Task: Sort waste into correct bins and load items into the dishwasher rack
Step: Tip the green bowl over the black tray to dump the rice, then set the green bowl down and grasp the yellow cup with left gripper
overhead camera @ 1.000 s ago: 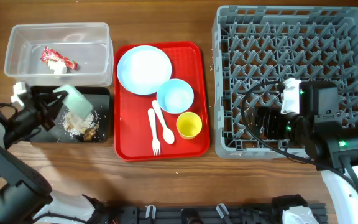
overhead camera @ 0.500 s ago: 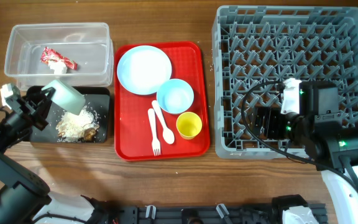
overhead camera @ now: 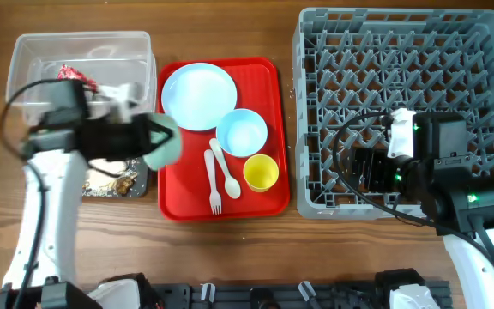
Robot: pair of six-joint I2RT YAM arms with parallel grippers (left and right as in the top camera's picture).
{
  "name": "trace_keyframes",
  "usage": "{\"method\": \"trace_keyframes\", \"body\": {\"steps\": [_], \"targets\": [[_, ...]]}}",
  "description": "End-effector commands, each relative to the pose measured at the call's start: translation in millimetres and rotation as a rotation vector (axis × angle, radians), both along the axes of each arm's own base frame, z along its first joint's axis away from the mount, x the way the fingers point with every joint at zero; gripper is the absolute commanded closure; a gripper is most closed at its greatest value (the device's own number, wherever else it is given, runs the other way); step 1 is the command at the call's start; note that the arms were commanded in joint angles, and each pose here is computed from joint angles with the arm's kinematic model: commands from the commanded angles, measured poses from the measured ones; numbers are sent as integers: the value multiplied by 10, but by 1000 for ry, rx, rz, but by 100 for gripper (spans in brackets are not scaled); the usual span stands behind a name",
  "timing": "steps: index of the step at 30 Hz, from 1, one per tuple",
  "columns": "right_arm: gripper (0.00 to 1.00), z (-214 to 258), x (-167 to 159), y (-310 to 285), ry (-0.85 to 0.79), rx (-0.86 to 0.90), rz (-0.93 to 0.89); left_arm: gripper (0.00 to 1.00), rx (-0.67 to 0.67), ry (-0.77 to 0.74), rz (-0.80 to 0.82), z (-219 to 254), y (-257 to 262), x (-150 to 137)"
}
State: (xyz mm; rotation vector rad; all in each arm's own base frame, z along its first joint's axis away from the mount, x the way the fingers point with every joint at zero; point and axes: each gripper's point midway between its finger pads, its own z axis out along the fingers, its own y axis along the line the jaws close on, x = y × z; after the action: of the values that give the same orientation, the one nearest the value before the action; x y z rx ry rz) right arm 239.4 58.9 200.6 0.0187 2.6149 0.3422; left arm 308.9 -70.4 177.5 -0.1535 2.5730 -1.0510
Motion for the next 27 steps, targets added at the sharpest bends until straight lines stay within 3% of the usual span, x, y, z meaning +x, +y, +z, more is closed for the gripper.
{"method": "trace_keyframes", "body": {"steps": [1,4,9,13,14,18,22,27], "targets": [[0,44,27,-22,-14,-4,-12,96,375,90,-7,-402,-234,-57],[0,44,26,-21,-14,-4,-12,96,538,159,-20,-704,-423,-128],[0,44,25,-21,-13,-4,-12,96,578,235,-143,-1096,-773,-247],[0,44,26,-22,-14,-5,-12,83,595,271,-172,-1232,-815,-295],[0,44,26,-21,-13,-4,-12,74,593,265,-171,-1224,-819,-283],[0,44,26,-21,-14,-4,-11,52,562,177,-153,-901,-893,-119],[0,45,27,-22,-14,-4,-12,49,377,41,-211,-426,-1332,5],[0,44,26,-22,-14,-5,-12,48,431,87,-315,-704,-1606,-199]]}}
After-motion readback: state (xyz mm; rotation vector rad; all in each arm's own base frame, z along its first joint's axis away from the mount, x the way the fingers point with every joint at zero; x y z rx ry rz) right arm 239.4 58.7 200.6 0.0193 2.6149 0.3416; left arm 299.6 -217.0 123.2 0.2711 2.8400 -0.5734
